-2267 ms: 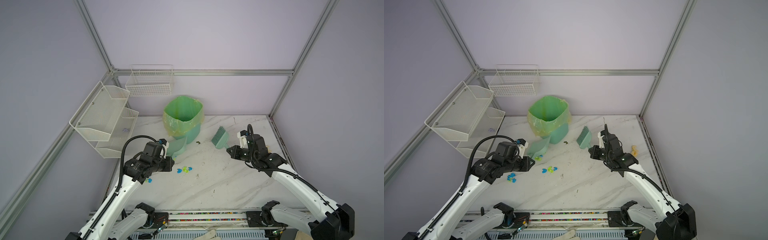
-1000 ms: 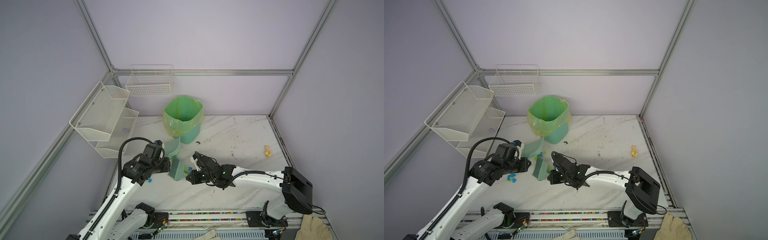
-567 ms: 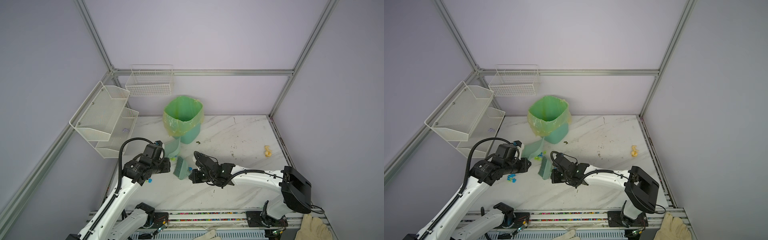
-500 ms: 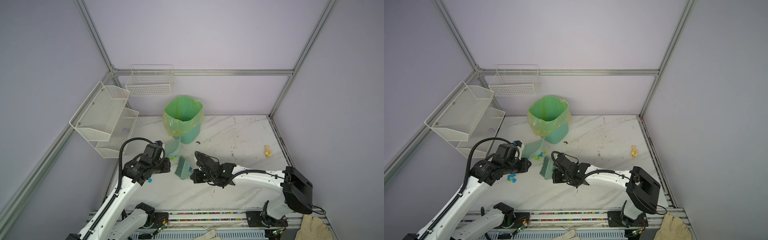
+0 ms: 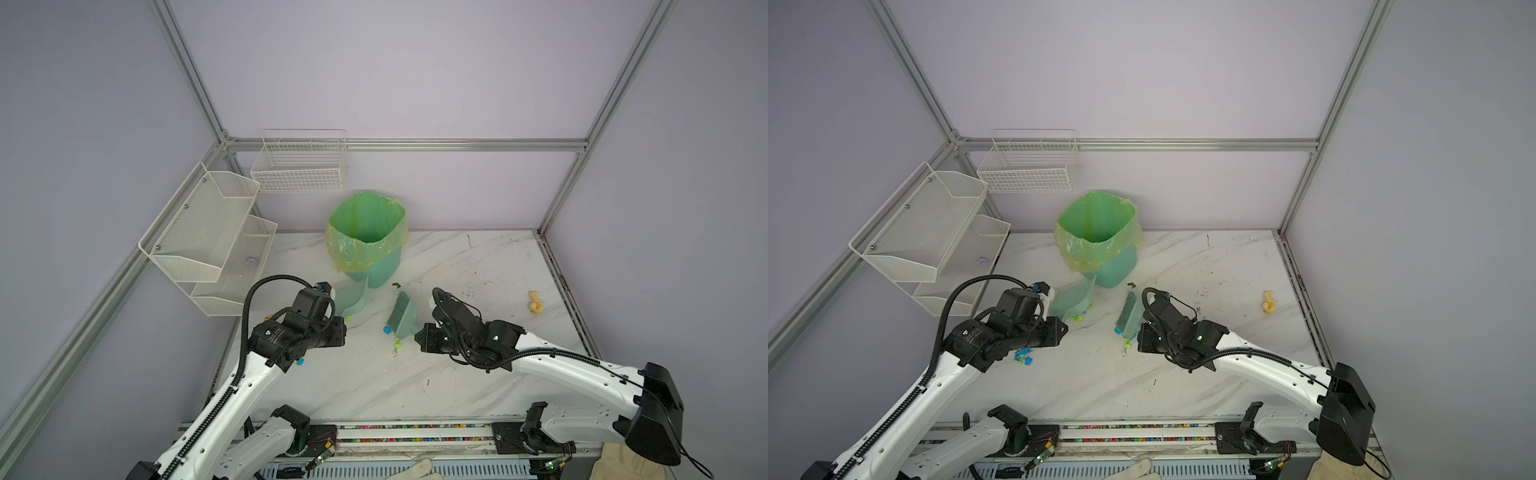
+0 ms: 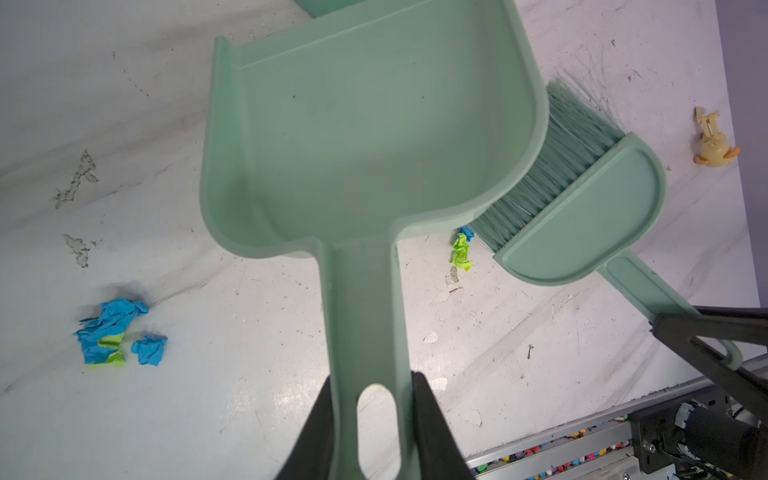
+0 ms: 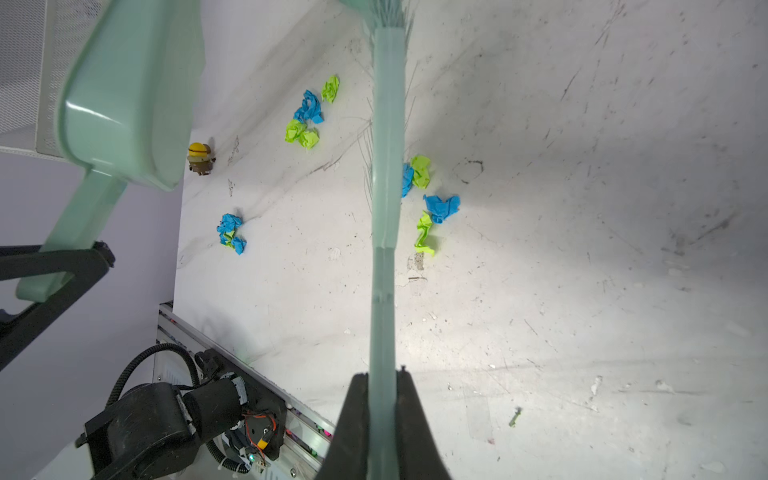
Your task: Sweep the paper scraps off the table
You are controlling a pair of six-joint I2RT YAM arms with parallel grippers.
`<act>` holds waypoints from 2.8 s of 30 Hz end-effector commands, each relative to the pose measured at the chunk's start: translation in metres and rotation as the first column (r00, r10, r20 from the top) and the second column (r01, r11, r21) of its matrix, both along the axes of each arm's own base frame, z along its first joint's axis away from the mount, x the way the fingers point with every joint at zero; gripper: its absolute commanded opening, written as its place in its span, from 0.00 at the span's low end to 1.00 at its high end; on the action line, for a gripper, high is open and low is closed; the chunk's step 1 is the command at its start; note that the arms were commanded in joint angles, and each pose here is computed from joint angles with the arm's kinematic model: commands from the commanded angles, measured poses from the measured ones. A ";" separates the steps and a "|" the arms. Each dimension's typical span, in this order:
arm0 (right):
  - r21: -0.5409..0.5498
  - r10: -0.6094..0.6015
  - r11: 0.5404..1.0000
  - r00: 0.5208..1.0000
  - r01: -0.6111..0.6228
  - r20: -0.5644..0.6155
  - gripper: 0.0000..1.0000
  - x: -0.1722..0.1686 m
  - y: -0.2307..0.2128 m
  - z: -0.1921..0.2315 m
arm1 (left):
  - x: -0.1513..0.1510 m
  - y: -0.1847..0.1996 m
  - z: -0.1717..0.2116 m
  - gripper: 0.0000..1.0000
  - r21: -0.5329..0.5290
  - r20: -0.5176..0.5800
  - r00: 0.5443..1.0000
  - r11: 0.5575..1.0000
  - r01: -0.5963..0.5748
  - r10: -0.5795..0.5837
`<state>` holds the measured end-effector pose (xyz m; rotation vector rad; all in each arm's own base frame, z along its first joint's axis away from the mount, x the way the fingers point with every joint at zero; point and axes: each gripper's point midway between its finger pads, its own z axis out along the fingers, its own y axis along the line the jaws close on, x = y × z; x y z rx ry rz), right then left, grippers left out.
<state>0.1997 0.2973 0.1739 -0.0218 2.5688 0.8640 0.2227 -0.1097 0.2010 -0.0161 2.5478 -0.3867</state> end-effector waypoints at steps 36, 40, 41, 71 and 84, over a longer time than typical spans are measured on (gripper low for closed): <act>0.007 0.154 0.988 0.978 -0.154 -0.144 0.00 -0.007 0.033 -0.057 | 0.023 -0.045 -0.009 0.00 0.078 -0.016 0.998 0.995 0.068 -0.067; -0.042 0.093 0.994 0.983 -0.100 -0.158 0.00 -0.005 0.005 -0.062 | 0.019 -0.054 -0.011 0.00 0.086 -0.020 0.995 0.992 0.096 -0.094; -0.038 0.080 0.996 0.987 -0.086 -0.143 0.00 -0.006 -0.002 -0.053 | 0.018 -0.056 -0.012 0.00 0.090 -0.025 0.994 0.990 0.108 -0.106; -0.287 -0.044 0.951 0.971 0.113 0.237 0.00 0.114 -0.061 0.048 | -0.012 -0.077 -0.016 0.00 0.106 -0.075 0.971 0.966 0.236 -0.229; -0.355 0.021 0.932 0.970 0.068 0.241 0.00 0.135 -0.046 0.036 | -0.086 -0.116 -0.021 0.00 0.073 -0.173 0.940 0.948 0.311 -0.295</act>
